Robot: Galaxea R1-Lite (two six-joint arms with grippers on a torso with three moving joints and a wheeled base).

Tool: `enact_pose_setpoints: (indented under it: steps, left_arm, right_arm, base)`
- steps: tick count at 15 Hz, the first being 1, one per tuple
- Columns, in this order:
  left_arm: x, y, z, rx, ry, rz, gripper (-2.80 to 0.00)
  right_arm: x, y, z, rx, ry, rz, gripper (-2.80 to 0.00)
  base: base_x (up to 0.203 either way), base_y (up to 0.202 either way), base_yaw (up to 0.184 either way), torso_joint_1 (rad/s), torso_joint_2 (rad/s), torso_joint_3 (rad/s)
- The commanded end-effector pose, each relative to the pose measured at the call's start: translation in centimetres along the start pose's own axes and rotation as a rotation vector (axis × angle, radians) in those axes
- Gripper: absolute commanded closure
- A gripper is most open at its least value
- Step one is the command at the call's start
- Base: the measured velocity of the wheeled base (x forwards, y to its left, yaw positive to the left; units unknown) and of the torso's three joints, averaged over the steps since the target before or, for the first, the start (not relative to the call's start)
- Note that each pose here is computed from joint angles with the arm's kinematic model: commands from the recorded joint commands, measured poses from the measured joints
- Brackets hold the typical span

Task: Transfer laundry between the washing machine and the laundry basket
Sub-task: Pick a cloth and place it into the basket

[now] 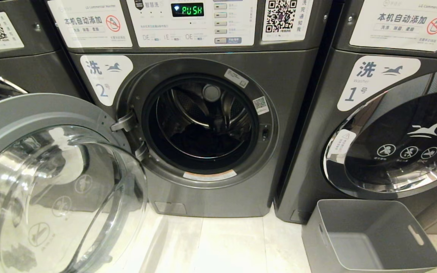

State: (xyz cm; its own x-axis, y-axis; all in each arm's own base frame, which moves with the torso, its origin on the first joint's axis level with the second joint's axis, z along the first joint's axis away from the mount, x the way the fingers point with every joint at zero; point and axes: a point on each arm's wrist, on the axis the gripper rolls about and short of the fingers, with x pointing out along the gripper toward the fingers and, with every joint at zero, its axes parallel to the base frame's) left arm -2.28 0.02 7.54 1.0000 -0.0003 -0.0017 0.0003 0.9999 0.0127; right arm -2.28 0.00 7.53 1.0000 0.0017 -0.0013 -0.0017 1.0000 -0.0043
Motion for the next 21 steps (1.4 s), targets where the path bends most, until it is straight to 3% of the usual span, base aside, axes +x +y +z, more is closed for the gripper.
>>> enact_pose_setpoints:
  steps: [1, 3, 6, 8, 10, 13, 16, 21]
  left_arm:
    - [0.0, 0.0, 0.0, 0.004, -0.003, 0.0, 0.0]
    - [0.0, 0.0, 0.3, 0.006, -0.017, 0.0, 0.0]
    - [-1.2, 0.1, 3.7, 0.01, -0.142, 0.009, 0.0]
    - [-2.4, 0.2, 6.1, 0.014, -0.155, 0.065, 0.0]
    - [-2.1, 0.6, 7.1, 0.015, -0.032, 0.219, 0.0]
    - [-0.4, 0.9, 7.4, 0.019, 0.112, 0.354, 0.0]
    - [1.2, 1.0, 7.5, -0.007, 0.206, 0.42, 0.0]
    - [3.2, 1.0, 7.9, -0.083, 0.29, 0.446, 0.0]
  right_arm:
    - [0.0, 0.0, 0.0, 0.003, 0.0, 0.0, 0.0]
    - [0.0, 0.0, 0.0, 0.003, 0.0, 0.0, 0.0]
    - [0.0, 0.0, 0.0, 0.003, 0.0, 0.0, 0.0]
    - [0.0, 0.0, 0.0, 0.003, 0.0, 0.0, 0.0]
    - [0.0, 0.0, 0.0, 0.003, 0.0, 0.0, 0.0]
    - [0.0, 0.0, 0.0, 0.001, 0.0, 0.0, 0.0]
    - [0.0, 0.0, 0.0, 0.003, 0.0, 0.0, 0.0]
    - [0.0, 0.0, 0.0, 0.003, 0.0, 0.0, 0.0]
  base:
    - [0.0, 0.0, 0.0, 0.0, 0.0, 0.0]
    - [0.0, 0.0, 0.0, 0.0, 0.0, 0.0]
    - [0.0, 0.0, 0.0, 0.0, 0.0, 0.0]
    - [0.0, 0.0, 0.0, 0.0, 0.0, 0.0]
    - [0.0, 0.0, 0.0, 0.0, 0.0, 0.0]
    - [0.0, 0.0, 0.0, 0.0, 0.0, 0.0]
    - [0.0, 0.0, 0.0, 0.0, 0.0, 0.0]
    - [0.0, 0.0, 0.0, 0.0, 0.0, 0.0]
